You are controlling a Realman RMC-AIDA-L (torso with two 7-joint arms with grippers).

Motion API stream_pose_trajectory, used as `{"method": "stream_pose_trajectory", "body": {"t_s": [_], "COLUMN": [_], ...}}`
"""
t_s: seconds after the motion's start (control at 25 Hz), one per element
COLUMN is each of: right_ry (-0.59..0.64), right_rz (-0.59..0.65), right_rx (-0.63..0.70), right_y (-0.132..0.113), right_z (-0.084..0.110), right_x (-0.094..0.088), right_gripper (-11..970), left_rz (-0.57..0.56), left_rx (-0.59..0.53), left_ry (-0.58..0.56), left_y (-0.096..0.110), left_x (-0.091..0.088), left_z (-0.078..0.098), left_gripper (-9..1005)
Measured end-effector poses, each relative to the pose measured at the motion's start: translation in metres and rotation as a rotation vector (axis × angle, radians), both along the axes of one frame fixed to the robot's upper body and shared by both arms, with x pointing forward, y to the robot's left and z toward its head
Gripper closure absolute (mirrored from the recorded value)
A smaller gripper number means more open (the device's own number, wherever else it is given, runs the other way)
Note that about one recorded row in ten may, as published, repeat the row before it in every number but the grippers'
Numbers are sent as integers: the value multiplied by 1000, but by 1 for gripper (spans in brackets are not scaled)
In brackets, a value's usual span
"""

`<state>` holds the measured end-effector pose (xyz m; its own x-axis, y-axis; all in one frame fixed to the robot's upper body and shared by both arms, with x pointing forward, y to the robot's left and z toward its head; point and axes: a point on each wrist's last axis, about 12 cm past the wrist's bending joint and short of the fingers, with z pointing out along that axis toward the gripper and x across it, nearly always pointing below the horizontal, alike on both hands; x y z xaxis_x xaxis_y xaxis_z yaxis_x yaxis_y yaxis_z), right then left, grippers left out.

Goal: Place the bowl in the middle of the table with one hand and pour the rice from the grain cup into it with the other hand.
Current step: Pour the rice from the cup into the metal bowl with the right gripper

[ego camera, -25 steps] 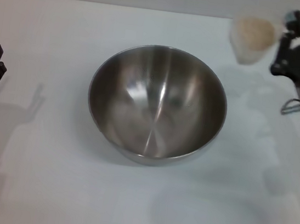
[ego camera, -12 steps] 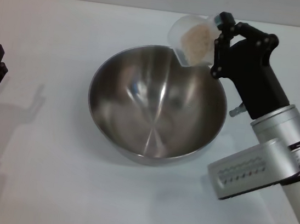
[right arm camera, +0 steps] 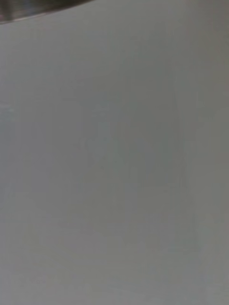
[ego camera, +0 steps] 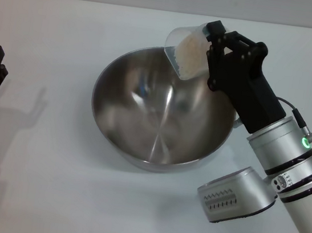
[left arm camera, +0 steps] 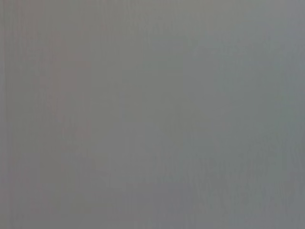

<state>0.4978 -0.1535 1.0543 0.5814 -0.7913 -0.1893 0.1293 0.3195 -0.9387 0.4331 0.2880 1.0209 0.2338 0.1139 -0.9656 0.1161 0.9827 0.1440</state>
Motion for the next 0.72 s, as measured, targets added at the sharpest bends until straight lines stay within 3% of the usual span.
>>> {"method": "stream_pose_trajectory", "body": {"t_s": [0.72], "right_ry": [-172], "right_rz": [-46], "right_rx": [-256], "right_y": [3], "right_z": [-1], "right_x": [-4], "right_gripper": [946], "left_rz": [-6], "left_rx": [0], "left_ry": [2], "left_y": [-1], "left_x": [-1], "left_z": [0], "left_gripper": [189]}}
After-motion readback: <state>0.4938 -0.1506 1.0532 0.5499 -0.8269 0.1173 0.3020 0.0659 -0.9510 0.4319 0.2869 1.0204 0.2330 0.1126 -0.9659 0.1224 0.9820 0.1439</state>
